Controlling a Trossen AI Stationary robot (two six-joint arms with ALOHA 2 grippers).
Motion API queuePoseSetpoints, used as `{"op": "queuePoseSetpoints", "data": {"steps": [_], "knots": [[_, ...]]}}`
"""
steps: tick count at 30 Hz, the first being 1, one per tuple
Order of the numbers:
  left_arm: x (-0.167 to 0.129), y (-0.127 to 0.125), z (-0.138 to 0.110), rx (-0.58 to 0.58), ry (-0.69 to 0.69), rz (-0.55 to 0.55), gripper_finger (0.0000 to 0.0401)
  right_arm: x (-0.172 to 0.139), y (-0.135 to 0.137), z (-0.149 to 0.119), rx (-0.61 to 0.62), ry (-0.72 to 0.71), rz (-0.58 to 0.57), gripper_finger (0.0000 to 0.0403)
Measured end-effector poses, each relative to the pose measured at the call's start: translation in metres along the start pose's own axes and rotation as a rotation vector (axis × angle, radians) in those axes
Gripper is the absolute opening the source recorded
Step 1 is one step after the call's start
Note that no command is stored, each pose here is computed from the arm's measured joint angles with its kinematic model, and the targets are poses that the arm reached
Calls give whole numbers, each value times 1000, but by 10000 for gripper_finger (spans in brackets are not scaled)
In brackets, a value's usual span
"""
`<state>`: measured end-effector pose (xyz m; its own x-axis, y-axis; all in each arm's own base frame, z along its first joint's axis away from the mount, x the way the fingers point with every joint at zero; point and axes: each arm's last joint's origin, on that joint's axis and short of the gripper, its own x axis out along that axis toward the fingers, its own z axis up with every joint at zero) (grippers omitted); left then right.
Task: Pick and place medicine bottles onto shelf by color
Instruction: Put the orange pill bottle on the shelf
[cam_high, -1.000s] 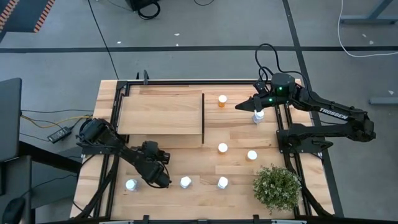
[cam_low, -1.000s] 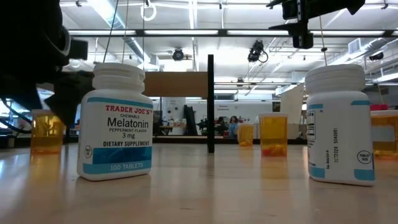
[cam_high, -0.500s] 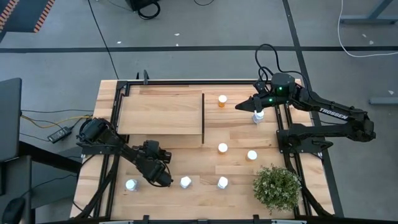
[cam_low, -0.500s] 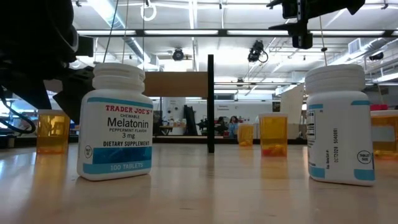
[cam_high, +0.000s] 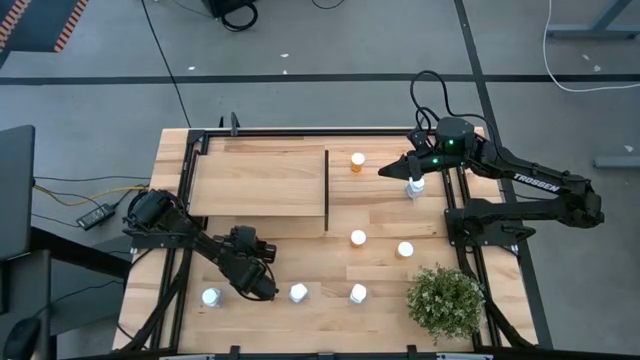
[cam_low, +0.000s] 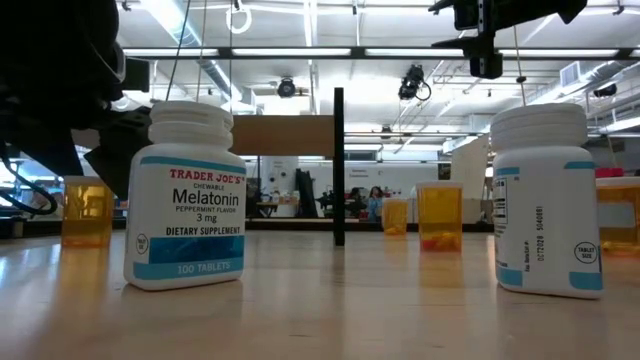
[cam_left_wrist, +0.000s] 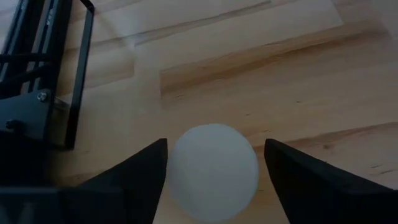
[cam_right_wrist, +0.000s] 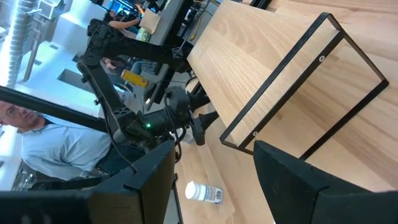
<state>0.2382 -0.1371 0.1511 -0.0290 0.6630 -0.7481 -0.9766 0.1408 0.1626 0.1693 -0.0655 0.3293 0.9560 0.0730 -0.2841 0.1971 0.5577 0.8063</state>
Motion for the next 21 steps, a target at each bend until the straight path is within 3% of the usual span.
{"op": "queuePoseSetpoints", "data": {"steps": [8, 16, 21], "knots": [[0, -1, -1, -6, 4, -14, 209, 0, 0, 0, 0, 0, 0, 225], [-12, -2, 6, 1, 37, -14, 236, 0, 0, 0, -15, 0, -1, 225], [-31, -9, 16, 32, 45, -36, 226, 0, 0, 0, -27, -14, -12, 225]]}}
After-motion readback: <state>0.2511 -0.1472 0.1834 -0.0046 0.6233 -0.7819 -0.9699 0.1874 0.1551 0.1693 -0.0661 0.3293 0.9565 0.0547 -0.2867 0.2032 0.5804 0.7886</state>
